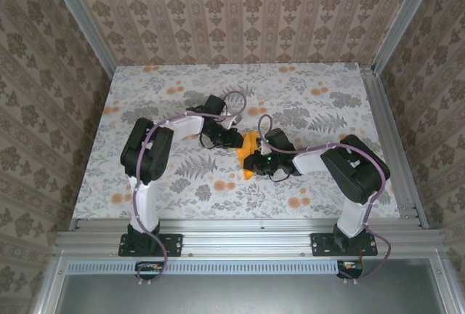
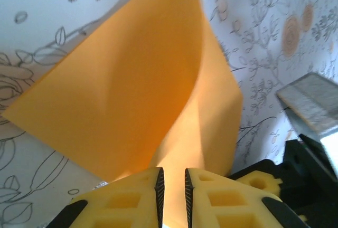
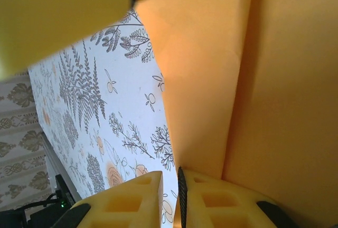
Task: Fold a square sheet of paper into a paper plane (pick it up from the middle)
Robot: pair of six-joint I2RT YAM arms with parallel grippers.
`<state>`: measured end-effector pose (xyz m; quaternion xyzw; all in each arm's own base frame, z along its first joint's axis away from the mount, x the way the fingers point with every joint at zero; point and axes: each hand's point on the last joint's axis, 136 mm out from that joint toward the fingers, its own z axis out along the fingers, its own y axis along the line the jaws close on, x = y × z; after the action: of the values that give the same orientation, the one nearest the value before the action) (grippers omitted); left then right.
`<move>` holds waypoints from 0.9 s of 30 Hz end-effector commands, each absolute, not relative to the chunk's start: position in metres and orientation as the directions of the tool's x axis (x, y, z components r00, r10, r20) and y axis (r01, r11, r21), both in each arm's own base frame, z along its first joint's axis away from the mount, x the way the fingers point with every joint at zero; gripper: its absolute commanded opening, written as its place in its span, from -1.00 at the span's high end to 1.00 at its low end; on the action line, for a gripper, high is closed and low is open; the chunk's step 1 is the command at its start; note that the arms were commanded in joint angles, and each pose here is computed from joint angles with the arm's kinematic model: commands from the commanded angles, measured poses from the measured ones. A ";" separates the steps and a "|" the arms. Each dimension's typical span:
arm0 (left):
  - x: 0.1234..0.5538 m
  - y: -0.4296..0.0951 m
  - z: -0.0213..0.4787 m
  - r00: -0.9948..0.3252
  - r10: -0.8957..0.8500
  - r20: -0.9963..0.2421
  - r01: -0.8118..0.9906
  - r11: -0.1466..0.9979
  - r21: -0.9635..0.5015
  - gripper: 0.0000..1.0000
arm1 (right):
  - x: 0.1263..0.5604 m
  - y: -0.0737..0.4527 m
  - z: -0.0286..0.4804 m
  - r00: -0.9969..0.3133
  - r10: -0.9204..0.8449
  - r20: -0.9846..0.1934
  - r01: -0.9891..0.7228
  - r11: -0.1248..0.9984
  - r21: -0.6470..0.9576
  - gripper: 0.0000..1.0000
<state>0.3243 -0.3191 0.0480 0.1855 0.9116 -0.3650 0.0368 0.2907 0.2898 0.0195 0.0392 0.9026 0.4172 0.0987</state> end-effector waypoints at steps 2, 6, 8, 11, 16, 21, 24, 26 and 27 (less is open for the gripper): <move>0.323 -0.326 0.081 -0.921 0.304 -0.244 0.388 0.655 -0.648 0.59 | 0.268 0.266 -0.027 -0.986 0.149 -0.071 0.067 0.757 0.650 0.60; 0.311 -0.331 0.072 -0.925 0.318 -0.206 0.372 0.658 -0.655 0.62 | 0.269 0.267 -0.025 -0.986 0.146 -0.075 0.062 0.755 0.653 0.60; 0.307 -0.331 0.064 -0.927 0.323 -0.193 0.367 0.665 -0.651 0.66 | 0.270 0.267 -0.023 -0.986 0.144 -0.082 0.056 0.756 0.653 0.60; 0.305 -0.333 0.054 -0.929 0.328 -0.173 0.357 0.665 -0.657 0.70 | 0.269 0.267 -0.022 -0.986 0.144 -0.086 0.053 0.756 0.653 0.60; 0.302 -0.332 0.035 -0.932 0.334 -0.140 0.340 0.672 -0.658 0.74 | 0.271 0.268 -0.018 -0.986 0.141 -0.094 0.046 0.753 0.656 0.60; 0.299 -0.329 0.021 -0.932 0.344 -0.117 0.334 0.686 -0.646 0.77 | 0.273 0.269 -0.016 -0.985 0.142 -0.101 0.040 0.749 0.661 0.61; 0.297 -0.326 0.013 -0.930 0.354 -0.100 0.333 0.695 -0.637 0.78 | 0.273 0.271 -0.013 -0.985 0.139 -0.106 0.034 0.745 0.666 0.61; 0.297 -0.321 0.004 -0.930 0.356 -0.092 0.336 0.720 -0.608 0.78 | 0.274 0.273 -0.011 -0.984 0.138 -0.109 0.029 0.741 0.671 0.60; 0.297 -0.320 0.001 -0.929 0.360 -0.087 0.337 0.724 -0.603 0.78 | 0.275 0.273 -0.010 -0.984 0.140 -0.110 0.029 0.739 0.673 0.60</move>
<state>0.3025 -0.3306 0.0212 0.1866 0.9180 -0.3499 -0.0018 0.2905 0.2901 0.0199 0.0344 0.9030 0.4161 0.1018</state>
